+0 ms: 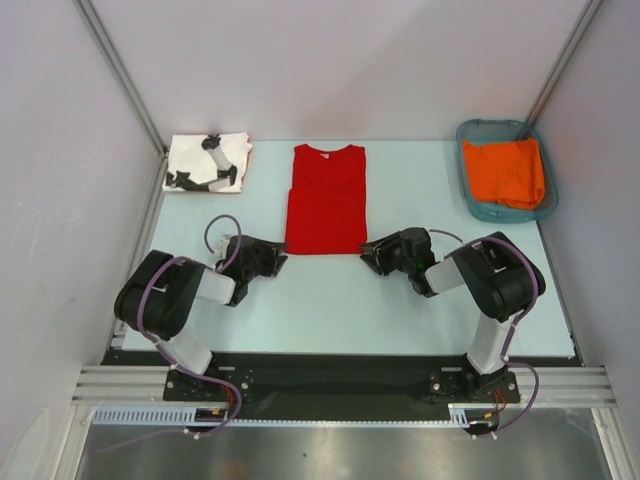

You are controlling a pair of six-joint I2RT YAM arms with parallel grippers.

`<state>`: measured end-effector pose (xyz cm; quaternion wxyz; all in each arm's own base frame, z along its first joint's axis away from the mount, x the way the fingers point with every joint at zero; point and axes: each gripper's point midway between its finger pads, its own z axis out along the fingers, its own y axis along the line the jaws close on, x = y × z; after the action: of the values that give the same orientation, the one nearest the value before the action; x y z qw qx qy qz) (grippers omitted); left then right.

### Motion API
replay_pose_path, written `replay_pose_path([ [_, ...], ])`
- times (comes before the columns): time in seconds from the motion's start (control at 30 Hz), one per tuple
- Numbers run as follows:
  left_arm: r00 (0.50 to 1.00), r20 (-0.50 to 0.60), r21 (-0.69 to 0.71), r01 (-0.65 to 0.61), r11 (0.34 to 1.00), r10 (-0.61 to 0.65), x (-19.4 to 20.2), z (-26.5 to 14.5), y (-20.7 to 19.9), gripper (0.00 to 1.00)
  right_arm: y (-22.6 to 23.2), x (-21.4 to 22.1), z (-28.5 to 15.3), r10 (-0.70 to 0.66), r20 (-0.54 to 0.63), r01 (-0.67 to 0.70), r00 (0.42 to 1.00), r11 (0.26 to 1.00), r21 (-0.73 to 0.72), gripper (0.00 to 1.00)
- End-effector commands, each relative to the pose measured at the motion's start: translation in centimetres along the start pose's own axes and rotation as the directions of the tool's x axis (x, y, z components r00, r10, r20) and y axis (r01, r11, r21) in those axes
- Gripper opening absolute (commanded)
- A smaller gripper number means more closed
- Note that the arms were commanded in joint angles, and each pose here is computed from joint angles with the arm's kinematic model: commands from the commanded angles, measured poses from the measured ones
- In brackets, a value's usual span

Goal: Fold and stack the t-shirts
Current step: Fold the tshirt

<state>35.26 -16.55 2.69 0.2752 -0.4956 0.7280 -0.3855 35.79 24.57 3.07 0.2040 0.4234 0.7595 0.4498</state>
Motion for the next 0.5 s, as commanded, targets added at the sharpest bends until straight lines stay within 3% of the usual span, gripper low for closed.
replay_pose_path([
  [0.0, 1.0, 0.023, -0.01, 0.016, 1.0, -0.016, -0.3, 0.7, -0.1, 0.48, -0.7, -0.6, 0.3, 0.005, 0.04, -0.005, 0.999, 1.0, 0.011, 0.41],
  [0.47, 0.999, 0.029, -0.028, 0.02, 0.999, -0.019, -0.6, 1.4, 1.0, 0.4, -1.4, -1.3, 0.9, 0.011, 0.049, -0.013, 0.999, 0.999, 0.039, 0.39],
])
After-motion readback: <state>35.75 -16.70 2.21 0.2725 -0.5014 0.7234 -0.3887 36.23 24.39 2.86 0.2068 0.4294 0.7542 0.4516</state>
